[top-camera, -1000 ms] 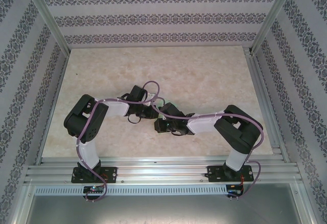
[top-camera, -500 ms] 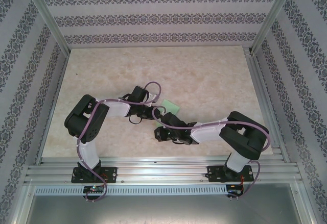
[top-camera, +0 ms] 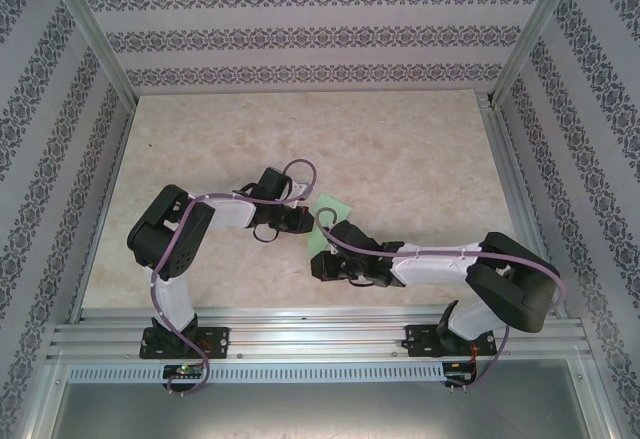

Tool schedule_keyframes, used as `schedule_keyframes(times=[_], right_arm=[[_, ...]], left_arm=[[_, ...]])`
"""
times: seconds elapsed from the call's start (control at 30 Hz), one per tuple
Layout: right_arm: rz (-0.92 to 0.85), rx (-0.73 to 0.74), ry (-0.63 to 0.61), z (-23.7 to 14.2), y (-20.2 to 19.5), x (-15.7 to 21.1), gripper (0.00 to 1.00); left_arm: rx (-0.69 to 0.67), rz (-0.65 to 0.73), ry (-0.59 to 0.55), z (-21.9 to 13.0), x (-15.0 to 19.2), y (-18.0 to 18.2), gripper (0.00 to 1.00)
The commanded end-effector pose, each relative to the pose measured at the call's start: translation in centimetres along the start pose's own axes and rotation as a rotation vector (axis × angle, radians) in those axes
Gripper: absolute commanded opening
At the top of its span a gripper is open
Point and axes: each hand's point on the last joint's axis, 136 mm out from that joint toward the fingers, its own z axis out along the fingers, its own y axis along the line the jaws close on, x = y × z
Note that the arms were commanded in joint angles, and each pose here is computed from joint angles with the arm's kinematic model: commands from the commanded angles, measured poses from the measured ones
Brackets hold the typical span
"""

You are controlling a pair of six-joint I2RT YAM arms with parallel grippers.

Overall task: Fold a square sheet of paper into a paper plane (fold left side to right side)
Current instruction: Third fold the triangle at the center of the table.

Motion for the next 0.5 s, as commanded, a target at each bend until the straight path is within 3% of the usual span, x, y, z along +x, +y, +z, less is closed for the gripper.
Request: schedule_keyframes(times=[0.0, 0.3, 0.47], right_arm=[[-0.055, 0.016, -0.067, -0.2, 0.4, -2.4, 0.15], [-0.089, 0.098, -0.077, 3.5, -0.7, -4.4, 0.15], [-0.063, 0.120, -0.014, 4.5, -1.9, -2.4, 0.15]], left_arm=[[-0.105, -0.005, 0.039, 1.0, 1.5, 2.7, 0.05], [-0.096, -0.008, 0.040, 1.0, 1.6, 2.5, 0.05], [-0.098, -0.006, 0.036, 0.9, 1.5, 2.5, 0.05]])
